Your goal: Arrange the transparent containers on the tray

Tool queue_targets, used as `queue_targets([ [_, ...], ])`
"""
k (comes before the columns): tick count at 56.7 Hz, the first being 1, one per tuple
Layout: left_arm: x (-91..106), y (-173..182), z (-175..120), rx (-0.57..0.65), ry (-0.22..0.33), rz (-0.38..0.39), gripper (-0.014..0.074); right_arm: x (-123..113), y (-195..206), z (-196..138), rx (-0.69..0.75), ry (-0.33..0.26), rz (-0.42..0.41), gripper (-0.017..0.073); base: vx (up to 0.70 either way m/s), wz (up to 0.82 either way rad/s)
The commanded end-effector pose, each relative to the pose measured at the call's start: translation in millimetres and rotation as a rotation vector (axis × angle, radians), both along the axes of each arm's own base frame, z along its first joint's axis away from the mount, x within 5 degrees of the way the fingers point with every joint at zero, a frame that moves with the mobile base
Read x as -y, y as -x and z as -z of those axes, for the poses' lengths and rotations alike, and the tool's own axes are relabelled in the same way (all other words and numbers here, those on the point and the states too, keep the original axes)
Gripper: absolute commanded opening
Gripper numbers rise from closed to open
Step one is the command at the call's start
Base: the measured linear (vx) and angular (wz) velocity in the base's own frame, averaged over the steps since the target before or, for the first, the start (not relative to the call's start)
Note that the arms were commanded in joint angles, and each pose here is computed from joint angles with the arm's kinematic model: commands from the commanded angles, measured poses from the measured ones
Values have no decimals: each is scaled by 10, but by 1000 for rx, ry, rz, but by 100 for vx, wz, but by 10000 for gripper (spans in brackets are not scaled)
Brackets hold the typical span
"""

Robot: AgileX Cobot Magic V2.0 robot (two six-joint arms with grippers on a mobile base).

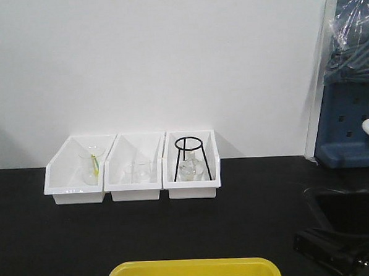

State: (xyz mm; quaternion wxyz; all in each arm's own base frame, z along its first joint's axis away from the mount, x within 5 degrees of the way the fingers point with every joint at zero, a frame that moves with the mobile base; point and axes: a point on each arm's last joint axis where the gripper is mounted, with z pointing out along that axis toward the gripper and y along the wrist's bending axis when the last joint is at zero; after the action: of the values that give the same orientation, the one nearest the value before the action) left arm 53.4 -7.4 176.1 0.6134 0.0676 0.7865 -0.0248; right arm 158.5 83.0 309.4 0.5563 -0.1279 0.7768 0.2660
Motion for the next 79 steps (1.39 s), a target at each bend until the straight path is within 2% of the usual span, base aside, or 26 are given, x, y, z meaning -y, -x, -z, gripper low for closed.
queue_targets([
  [1,-4,-11,15,81,9,-7,-6,17,-11,-112,59,30,9,-11,0,0],
  [45,-4,-9,30,65,7,-6,-6,16,-13,-111,58,31,9,-11,0,0],
  [55,-4,-9,30,65,7,-6,-6,12,-30,-108,36,-10,22,-11,0,0],
  [63,-4,-9,30,65,7,-6,-6,34,-82,-137,76,-31,68,-11,0,0],
  [64,-4,-9,30,65,7,-6,-6,42,-87,-143,95,-13,74,-11,0,0],
  [65,-4,-9,30,65,7,-6,-6,47,-92,-152,92,-36,86,-11,0,0],
  [66,-4,-9,30,65,7,-6,-6,61,-100,-159,115,-13,98,-11,0,0],
  [75,-4,-9,30,65,7,-6,-6,169,-146,-131,94,18,226,-11,0,0],
  [79,-4,-9,30,65,7,-6,-6,205,-124,-66,30,75,248,-11,0,0],
])
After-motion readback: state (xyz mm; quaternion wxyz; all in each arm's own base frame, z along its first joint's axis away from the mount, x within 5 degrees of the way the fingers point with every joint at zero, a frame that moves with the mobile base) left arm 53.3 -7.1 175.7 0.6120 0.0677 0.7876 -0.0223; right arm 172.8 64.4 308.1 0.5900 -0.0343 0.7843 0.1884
